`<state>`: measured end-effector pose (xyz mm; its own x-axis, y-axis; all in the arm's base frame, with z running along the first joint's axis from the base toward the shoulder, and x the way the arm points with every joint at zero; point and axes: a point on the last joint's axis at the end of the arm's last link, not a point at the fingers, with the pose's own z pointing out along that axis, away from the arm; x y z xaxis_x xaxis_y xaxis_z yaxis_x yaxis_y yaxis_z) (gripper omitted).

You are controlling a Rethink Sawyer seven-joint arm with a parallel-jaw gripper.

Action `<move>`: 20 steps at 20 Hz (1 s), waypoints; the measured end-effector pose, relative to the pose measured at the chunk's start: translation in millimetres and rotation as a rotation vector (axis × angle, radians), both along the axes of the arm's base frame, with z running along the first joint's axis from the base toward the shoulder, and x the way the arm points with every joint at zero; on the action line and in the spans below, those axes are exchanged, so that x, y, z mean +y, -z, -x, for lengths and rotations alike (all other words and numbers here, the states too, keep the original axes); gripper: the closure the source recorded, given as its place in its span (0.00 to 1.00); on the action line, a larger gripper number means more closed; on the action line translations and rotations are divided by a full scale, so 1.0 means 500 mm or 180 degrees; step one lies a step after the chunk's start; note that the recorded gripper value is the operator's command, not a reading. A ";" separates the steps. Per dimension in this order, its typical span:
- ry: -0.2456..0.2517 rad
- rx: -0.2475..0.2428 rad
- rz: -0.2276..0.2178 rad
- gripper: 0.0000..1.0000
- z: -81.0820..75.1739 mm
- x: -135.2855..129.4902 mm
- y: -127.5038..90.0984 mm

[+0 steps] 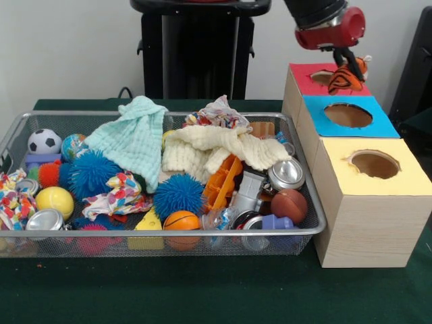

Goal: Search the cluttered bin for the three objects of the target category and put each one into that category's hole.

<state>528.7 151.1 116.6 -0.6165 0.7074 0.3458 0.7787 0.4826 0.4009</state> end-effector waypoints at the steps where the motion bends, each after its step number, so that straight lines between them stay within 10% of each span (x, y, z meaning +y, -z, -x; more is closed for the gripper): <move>1: 0.0003 0.0015 -0.0001 1.00 0.005 0.012 0.004; 13: -0.0056 0.0265 0.0183 1.00 0.159 0.187 0.076; 20: -0.0082 0.0377 0.0092 1.00 0.234 0.191 0.075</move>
<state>411.9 246.4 79.2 -0.5906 0.7025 0.3971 0.8070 0.5132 0.2923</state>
